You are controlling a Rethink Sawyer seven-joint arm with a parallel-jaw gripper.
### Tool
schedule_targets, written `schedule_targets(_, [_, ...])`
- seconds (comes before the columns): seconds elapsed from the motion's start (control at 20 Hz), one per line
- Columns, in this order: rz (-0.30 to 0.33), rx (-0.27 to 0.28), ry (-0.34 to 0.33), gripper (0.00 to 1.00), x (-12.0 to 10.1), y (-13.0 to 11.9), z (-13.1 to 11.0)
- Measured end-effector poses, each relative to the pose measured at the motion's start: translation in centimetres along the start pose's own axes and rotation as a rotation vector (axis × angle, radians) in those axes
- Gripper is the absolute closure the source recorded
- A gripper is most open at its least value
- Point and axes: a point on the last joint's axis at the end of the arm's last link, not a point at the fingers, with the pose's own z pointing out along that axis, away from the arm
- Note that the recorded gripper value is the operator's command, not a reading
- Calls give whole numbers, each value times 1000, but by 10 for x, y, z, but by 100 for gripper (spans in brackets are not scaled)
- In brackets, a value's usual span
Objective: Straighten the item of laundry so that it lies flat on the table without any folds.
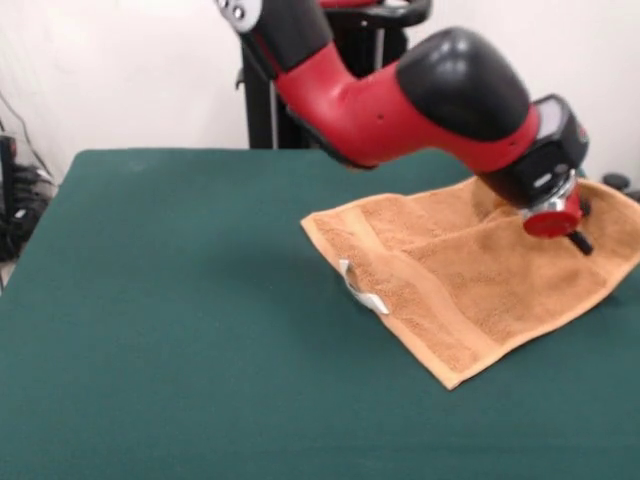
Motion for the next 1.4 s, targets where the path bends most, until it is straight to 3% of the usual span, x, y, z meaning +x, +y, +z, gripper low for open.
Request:
schedule_targets(0.2, [-3,34,43,0,-8,-10,14])
schedule_targets(0.45, [-56,86,73,0,3,-34,39])
schedule_targets(1.15, [-172,124,53,0,23,-62,60])
schedule_targets(1.3, [-220,129,-26,0,23,-65,57])
schedule_targets(1.35, [-294,150,-150,0,17,-70,54])
schedule_targets(1.4, [-328,161,-207,0,15,-73,51])
